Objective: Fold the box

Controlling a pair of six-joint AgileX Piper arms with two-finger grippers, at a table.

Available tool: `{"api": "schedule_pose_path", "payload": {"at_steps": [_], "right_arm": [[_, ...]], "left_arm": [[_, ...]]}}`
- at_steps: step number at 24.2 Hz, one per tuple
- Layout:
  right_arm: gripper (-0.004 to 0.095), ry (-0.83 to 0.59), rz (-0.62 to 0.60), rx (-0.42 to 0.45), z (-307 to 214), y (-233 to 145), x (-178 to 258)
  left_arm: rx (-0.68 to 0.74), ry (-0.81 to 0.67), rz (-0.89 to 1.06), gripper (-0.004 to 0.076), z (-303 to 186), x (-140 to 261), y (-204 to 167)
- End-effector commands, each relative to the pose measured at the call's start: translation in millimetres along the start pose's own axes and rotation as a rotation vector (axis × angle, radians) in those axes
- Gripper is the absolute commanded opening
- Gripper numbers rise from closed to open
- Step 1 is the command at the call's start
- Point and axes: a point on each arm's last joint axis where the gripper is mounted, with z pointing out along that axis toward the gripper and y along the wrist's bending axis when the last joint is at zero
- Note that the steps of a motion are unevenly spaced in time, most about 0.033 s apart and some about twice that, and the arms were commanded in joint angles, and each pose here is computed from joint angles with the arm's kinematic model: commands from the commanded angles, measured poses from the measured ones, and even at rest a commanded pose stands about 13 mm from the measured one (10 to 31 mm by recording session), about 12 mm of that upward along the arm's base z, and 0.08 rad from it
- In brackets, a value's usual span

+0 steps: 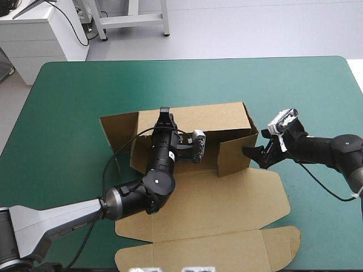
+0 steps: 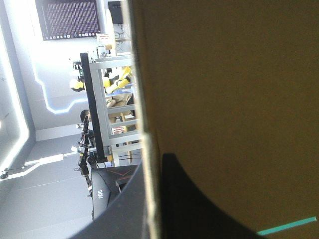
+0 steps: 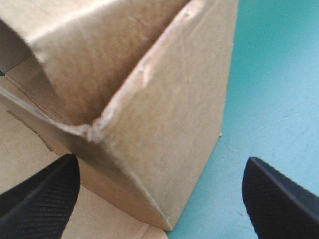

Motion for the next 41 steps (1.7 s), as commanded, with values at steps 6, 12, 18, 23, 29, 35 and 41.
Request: {"api": "schedule_pose_path", "payload": {"at_steps": [6,12,18,23,29,35,41], "right_arm": [[0.0767,-0.015,0.043,0.097,13.4,18.3,-17.5],[0.0765,-0.06,0.07,0.197,24.7,23.4,-18.3],[0.0763,-0.103,0.039,0.294,34.9,34.1,-25.8],[0.0432,-0.125,0.036,0.382,42.5,47.1,-32.4],[-0.0021,-0.125,0.001,0.4,45.3,54.0,-34.4],[-0.0021,-0.125,0.001,0.4,45.3,54.0,-34.4],[-0.0019,-0.131,0.006,0.497,41.7,45.9,-35.4]], "left_arm": [[-0.041,-0.009,-0.036,-0.0007,-8.3,4.0,15.7],[-0.041,-0.009,-0.036,-0.0007,-8.3,4.0,15.7],[-0.041,-0.009,-0.036,-0.0007,-8.3,4.0,15.7],[-0.042,-0.018,-0.032,-0.0008,-8.3,3.1,15.8],[-0.041,-0.021,-0.032,-0.0008,-8.3,2.9,15.8],[-0.037,-0.024,-0.034,0.0239,-6.4,4.1,15.9],[-0.07,-0.017,-0.12,0.0494,-7.4,4.3,18.6]]}}
